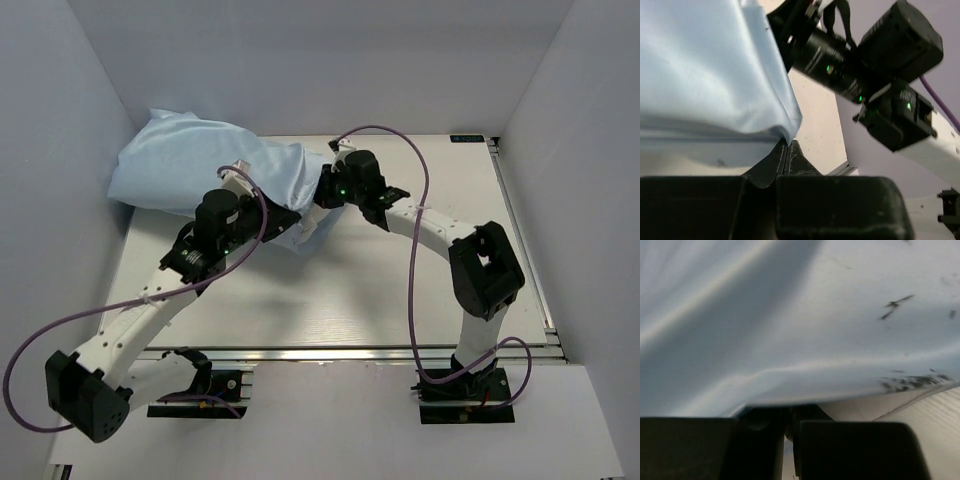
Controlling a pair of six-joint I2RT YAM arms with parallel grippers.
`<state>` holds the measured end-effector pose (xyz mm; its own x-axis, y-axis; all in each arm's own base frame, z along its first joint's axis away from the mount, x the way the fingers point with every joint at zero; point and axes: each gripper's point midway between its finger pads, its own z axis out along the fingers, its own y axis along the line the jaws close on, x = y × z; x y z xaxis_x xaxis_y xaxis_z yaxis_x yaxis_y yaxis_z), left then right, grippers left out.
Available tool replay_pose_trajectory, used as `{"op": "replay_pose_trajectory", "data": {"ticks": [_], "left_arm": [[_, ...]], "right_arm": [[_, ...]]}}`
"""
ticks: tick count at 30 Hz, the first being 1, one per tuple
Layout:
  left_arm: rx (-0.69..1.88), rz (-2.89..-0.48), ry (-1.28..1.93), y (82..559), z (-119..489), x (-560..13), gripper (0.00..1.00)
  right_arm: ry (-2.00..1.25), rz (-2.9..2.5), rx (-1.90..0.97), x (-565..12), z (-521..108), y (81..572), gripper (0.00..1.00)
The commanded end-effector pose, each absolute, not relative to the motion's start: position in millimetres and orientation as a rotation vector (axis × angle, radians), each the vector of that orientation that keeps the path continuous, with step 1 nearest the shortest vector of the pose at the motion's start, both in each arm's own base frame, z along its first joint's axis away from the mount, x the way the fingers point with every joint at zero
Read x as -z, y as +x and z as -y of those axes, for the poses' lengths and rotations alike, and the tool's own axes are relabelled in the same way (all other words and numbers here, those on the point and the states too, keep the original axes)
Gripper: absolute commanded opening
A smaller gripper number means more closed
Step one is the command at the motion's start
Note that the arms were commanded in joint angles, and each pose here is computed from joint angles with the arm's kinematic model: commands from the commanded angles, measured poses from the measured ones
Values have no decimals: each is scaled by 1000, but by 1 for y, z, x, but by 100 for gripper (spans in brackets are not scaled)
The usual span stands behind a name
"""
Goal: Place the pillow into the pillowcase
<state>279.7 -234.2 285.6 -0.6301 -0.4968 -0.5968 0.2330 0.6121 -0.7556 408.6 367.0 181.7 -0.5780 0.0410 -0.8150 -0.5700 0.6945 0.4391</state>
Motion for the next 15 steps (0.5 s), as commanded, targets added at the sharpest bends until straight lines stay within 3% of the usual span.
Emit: {"op": "replay_pose_trajectory", "data": {"ticks": [1, 8, 9, 11, 12, 13, 14, 15], "left_arm": [[1247, -1907, -138, 284, 268, -307, 3], [1298, -1987, -55, 286, 319, -294, 9], [1305, -2001, -44, 281, 323, -291, 11], [1295, -2024, -47, 275, 321, -287, 21], [1293, -2026, -52, 272, 319, -287, 27], [1298, -2009, -51, 267, 314, -294, 34], [1287, -2016, -55, 264, 310, -295, 50], [1281, -2009, -54, 262, 307, -300, 56]], "right_arm": [[-425, -1958, -1055, -214, -395, 377, 0], [-468, -1937, -925, -210, -355, 400, 0], [-483, -1930, -916, -210, -346, 405, 22], [-623, -1865, -955, -214, -320, 405, 47], [-648, -1817, -937, -225, -294, 411, 70], [-768, -1764, -1004, -228, -289, 397, 77], [-945, -1658, -918, -227, -276, 394, 83], [-1018, -1626, -882, -228, -265, 392, 89]]}}
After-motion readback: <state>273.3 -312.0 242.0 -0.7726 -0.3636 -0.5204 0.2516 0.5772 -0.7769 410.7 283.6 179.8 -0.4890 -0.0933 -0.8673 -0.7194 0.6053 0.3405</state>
